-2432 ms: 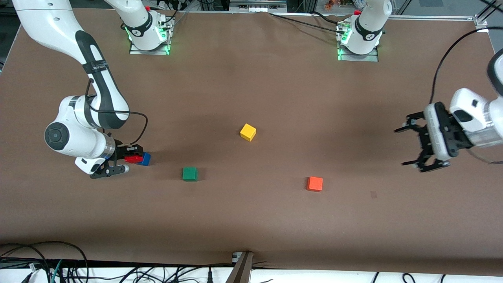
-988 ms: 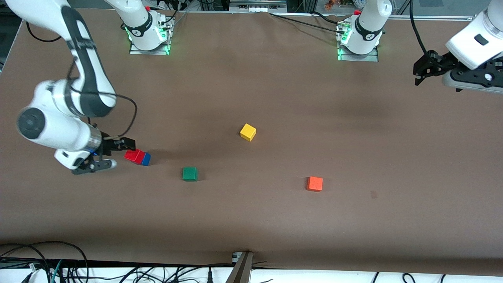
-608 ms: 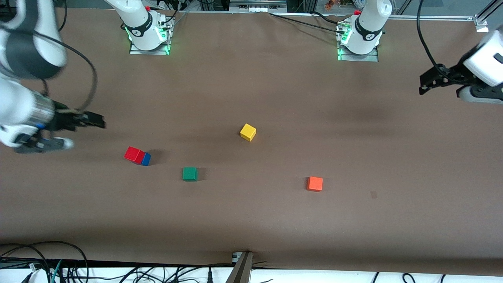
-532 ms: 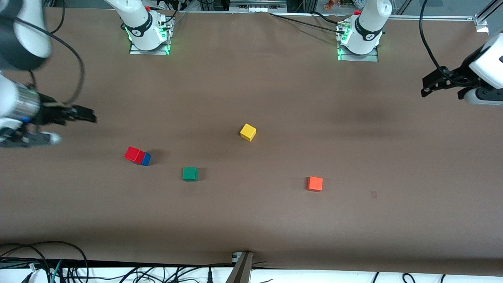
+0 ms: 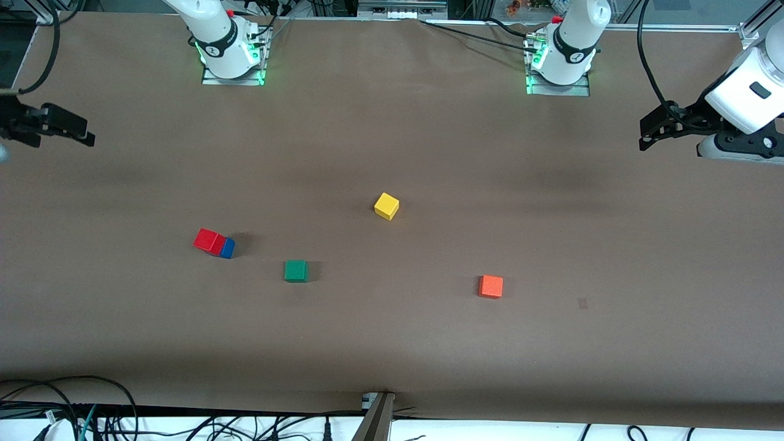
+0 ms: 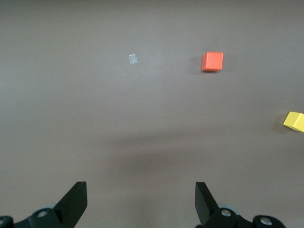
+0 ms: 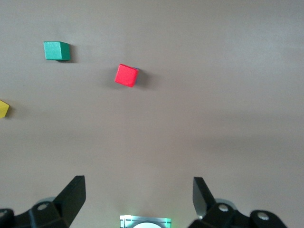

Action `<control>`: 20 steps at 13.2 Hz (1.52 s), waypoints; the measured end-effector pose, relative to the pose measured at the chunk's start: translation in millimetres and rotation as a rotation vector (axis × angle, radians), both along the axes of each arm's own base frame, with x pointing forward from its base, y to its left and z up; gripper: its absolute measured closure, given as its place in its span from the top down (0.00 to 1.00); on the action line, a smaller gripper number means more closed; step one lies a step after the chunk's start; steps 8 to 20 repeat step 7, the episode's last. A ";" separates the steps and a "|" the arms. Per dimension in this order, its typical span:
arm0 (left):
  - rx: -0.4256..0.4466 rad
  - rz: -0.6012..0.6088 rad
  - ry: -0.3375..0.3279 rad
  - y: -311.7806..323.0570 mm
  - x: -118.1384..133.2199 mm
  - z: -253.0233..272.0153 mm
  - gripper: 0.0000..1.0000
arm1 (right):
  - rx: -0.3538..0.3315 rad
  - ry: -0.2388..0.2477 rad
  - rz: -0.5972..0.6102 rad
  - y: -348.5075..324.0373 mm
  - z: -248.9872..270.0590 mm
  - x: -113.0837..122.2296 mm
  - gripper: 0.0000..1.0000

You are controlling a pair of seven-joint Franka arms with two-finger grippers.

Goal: Pass red block to right arm, stack on blue

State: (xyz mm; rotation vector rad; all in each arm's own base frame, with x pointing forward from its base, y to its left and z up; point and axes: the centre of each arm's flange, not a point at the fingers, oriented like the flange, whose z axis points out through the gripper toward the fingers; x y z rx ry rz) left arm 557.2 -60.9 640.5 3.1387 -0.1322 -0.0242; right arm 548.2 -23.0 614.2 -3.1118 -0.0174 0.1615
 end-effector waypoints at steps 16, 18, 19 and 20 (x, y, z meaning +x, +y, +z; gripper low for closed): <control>0.002 -0.015 -0.003 10.6 -0.8 2.0 1.00 | -0.007 0.052 0.033 5.8 -34.6 -3.1 1.00; 0.002 -0.015 -0.003 10.6 -0.8 2.0 1.00 | -0.007 0.052 0.033 5.8 -34.6 -3.1 1.00; 0.002 -0.015 -0.003 10.6 -0.8 2.0 1.00 | -0.007 0.052 0.033 5.8 -34.6 -3.1 1.00; 0.002 -0.015 -0.003 10.6 -0.8 2.0 1.00 | -0.007 0.052 0.033 5.8 -34.6 -3.1 1.00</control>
